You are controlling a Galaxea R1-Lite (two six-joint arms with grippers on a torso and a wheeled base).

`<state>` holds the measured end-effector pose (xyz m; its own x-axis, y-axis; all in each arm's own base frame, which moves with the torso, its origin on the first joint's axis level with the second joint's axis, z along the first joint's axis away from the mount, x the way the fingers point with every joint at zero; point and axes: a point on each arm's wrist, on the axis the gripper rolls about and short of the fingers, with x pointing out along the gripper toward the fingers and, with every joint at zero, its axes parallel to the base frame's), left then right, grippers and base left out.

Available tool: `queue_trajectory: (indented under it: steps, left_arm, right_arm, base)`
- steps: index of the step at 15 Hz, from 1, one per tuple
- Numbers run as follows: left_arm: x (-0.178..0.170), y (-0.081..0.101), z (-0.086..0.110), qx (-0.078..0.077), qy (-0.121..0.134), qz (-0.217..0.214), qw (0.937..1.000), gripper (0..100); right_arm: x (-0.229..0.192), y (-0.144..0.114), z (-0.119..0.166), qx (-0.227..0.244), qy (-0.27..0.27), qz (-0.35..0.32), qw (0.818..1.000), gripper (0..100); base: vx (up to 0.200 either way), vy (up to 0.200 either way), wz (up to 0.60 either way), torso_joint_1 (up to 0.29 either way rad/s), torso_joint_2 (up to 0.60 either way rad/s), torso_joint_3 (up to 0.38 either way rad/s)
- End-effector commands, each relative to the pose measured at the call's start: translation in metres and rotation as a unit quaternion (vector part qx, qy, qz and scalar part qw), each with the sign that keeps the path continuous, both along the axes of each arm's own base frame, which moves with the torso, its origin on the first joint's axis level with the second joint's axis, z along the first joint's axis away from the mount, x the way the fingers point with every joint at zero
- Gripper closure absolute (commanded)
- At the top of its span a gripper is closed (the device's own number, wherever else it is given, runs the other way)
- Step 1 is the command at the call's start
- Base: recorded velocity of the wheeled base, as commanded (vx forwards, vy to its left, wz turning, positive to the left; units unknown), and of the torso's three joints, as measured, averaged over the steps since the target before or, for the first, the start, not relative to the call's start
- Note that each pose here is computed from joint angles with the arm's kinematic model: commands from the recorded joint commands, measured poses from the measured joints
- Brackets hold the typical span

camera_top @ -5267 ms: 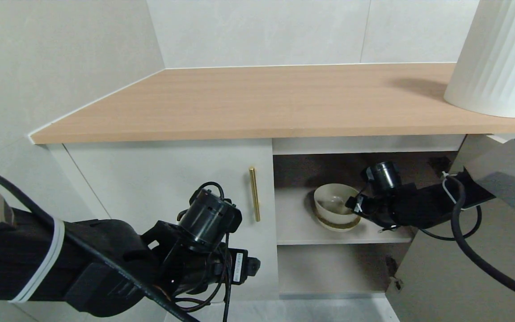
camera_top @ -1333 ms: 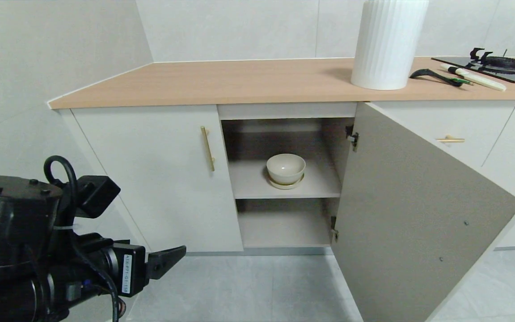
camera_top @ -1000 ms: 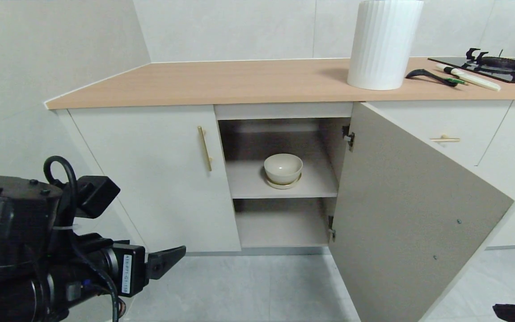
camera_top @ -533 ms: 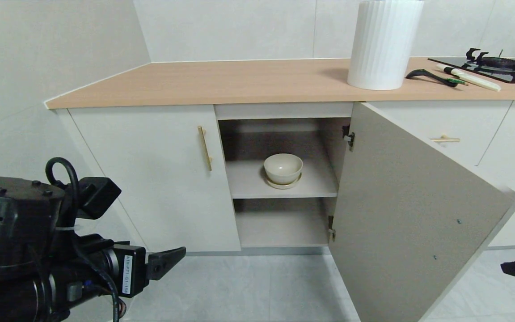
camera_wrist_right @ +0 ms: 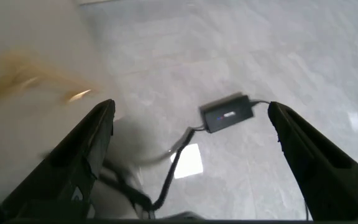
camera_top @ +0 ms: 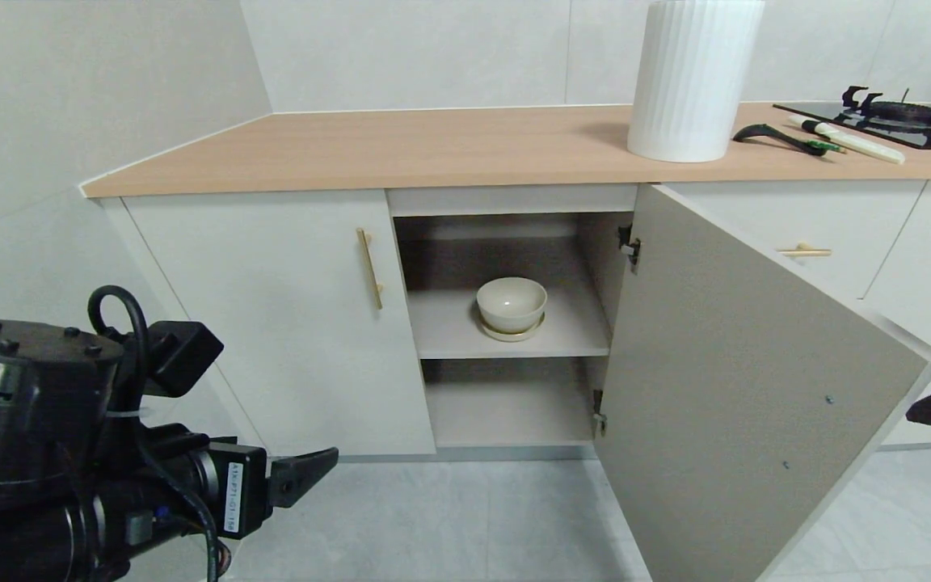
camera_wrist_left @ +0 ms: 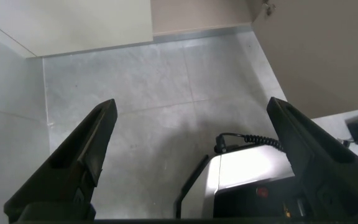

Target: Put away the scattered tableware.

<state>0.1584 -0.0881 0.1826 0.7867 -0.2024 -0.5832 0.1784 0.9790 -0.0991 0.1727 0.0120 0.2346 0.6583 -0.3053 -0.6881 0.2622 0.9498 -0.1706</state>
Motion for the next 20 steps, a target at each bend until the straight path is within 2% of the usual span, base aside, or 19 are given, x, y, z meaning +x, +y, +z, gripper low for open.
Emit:
queue_trajectory:
  steps: [1,9,17,20]
  left_arm:
    - [0.0,0.0,0.0,0.0,0.001,0.001,1.0,0]
    - [0.0,0.0,0.0,0.0,0.001,0.001,1.0,0]
    - [0.0,0.0,0.0,0.0,0.001,0.002,1.0,0]
    - [0.0,0.0,0.001,-0.002,-0.001,0.002,1.0,0]
  right_arm:
    - [0.012,0.0,-0.007,0.001,0.009,-0.007,1.0,0]
    - [0.026,0.005,-0.021,0.004,-0.009,0.002,1.0,0]
    - [0.023,0.055,-0.039,0.034,0.005,0.084,0.996,0]
    - [0.027,0.071,-0.052,0.048,-0.028,0.115,0.992,0]
  base:
    - [0.0,0.0,0.0,0.0,0.0,0.0]
    - [0.0,0.0,0.0,0.0,0.0,0.0]
    - [0.0,0.0,0.0,0.0,0.0,0.0]
    - [0.0,0.0,0.0,0.0,0.0,0.0]
